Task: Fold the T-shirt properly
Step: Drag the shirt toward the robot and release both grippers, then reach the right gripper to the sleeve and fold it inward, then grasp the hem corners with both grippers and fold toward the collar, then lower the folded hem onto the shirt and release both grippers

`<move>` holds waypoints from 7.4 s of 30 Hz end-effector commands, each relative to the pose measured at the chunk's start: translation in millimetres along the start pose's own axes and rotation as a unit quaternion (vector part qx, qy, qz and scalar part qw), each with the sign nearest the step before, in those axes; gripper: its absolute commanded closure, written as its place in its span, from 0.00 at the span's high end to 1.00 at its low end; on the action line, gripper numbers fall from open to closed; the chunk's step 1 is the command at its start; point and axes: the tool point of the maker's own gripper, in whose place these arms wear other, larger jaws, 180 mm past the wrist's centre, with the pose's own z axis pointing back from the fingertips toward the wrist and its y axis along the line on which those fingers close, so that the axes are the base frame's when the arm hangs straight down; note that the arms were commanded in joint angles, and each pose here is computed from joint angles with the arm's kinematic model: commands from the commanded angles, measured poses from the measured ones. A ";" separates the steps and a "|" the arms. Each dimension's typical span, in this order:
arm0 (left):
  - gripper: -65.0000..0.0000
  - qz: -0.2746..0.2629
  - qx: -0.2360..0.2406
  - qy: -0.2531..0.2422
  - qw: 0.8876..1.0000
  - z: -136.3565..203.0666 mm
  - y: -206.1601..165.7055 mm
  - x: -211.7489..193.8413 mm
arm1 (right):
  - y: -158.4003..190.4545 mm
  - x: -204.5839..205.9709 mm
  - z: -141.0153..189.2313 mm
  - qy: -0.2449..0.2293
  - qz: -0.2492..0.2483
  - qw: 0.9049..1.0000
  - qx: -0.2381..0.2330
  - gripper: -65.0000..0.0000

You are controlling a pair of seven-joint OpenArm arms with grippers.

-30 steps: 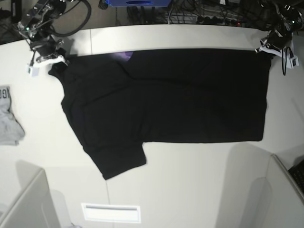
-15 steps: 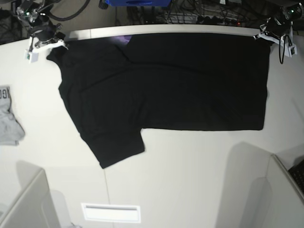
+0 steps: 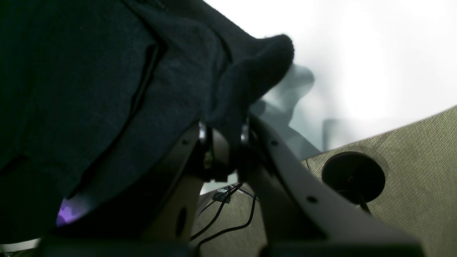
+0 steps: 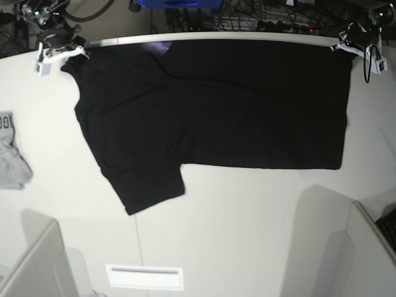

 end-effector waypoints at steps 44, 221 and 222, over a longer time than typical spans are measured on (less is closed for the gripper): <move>0.00 -0.029 0.043 -0.126 0.991 40.9 17.5 87.2 | 148.1 210.0 -78.8 -0.134 0.166 0.974 0.073 0.43; 0.00 -0.262 -0.021 0.028 0.964 16.3 -63.7 57.0 | 32.7 57.2 20.4 -0.026 0.286 0.957 -0.051 0.00; 0.00 -0.263 -0.021 0.028 0.964 16.3 -63.5 57.0 | 30.9 54.3 20.3 -0.022 0.285 0.957 -0.051 0.00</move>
